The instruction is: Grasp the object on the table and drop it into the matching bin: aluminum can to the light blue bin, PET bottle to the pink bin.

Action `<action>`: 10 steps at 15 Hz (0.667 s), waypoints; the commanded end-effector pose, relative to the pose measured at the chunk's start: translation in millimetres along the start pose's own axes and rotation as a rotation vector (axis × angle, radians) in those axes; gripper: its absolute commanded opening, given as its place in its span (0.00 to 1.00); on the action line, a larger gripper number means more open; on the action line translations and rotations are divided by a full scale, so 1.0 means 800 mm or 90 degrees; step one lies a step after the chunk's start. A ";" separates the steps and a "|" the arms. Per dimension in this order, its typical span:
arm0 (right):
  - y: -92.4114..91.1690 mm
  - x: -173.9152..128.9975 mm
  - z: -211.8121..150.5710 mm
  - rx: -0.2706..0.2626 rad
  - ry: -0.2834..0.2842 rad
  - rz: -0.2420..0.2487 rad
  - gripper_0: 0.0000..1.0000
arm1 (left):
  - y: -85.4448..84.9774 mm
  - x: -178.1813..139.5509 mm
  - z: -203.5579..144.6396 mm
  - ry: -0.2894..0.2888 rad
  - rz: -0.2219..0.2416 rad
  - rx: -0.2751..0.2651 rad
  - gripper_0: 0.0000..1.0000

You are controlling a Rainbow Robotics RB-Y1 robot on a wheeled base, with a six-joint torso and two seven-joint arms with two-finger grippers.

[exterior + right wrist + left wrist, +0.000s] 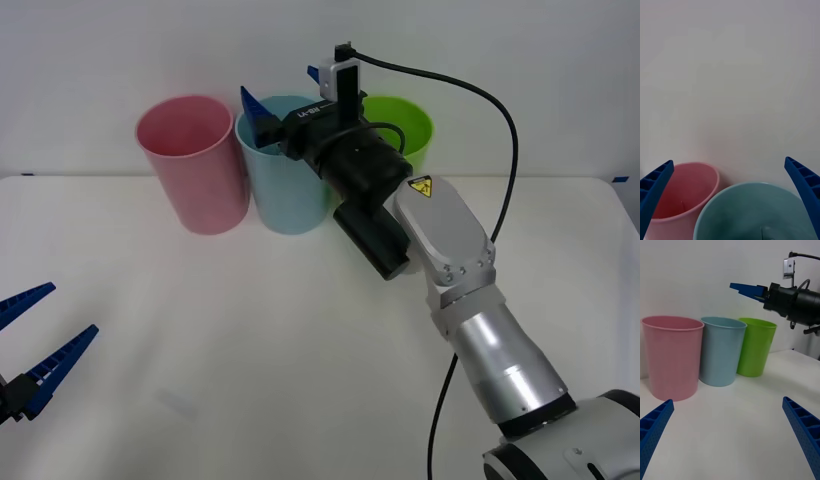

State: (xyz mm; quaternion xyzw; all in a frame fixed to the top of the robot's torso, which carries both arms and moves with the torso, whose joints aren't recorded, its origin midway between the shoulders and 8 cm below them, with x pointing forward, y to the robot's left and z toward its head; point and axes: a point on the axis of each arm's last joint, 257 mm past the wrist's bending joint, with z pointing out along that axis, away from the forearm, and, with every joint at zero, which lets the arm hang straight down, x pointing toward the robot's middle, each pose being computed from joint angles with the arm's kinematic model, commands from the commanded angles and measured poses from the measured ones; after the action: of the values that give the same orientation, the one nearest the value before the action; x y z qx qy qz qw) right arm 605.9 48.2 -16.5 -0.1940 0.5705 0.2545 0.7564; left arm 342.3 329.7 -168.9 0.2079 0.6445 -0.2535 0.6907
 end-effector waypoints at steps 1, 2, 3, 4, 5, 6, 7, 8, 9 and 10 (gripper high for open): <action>-0.006 -0.001 -0.041 -0.019 -0.001 -0.016 1.00 | 0.000 0.000 0.000 0.000 0.000 0.000 1.00; -0.008 0.000 -0.055 -0.026 0.000 -0.021 1.00 | 0.000 0.000 0.000 0.000 0.000 0.000 1.00; -0.010 0.001 -0.074 -0.038 0.004 -0.026 1.00 | 0.000 0.000 0.000 0.000 0.000 0.000 1.00; -0.012 0.002 -0.090 -0.050 0.008 -0.031 1.00 | 0.000 0.000 0.000 0.000 0.000 0.000 1.00; -0.014 0.004 -0.105 -0.061 0.013 -0.034 1.00 | 0.000 0.000 0.000 0.000 0.000 0.000 1.00; -0.016 0.005 -0.126 -0.074 0.019 -0.037 1.00 | 0.000 0.000 0.000 0.000 0.000 0.000 1.00; -0.018 0.008 -0.142 -0.082 0.025 -0.044 1.00 | 0.000 0.000 0.000 0.000 0.000 0.000 1.00; -0.022 0.010 -0.157 -0.088 0.031 -0.051 1.00 | 0.000 0.000 0.000 0.000 0.000 0.000 1.00; -0.027 0.013 -0.177 -0.096 0.041 -0.061 1.00 | 0.000 0.000 0.000 0.000 0.000 0.000 1.00; -0.032 0.016 -0.191 -0.104 0.048 -0.066 1.00 | 0.000 0.000 0.000 0.000 0.000 0.000 1.00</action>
State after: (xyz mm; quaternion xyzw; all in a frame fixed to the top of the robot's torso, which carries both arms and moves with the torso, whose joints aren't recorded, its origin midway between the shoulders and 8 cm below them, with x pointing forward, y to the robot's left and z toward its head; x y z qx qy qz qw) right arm 511.9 -52.9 -67.1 -0.2870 0.5645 0.2539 0.7311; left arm 342.3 329.7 -168.9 0.2080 0.6445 -0.2535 0.6907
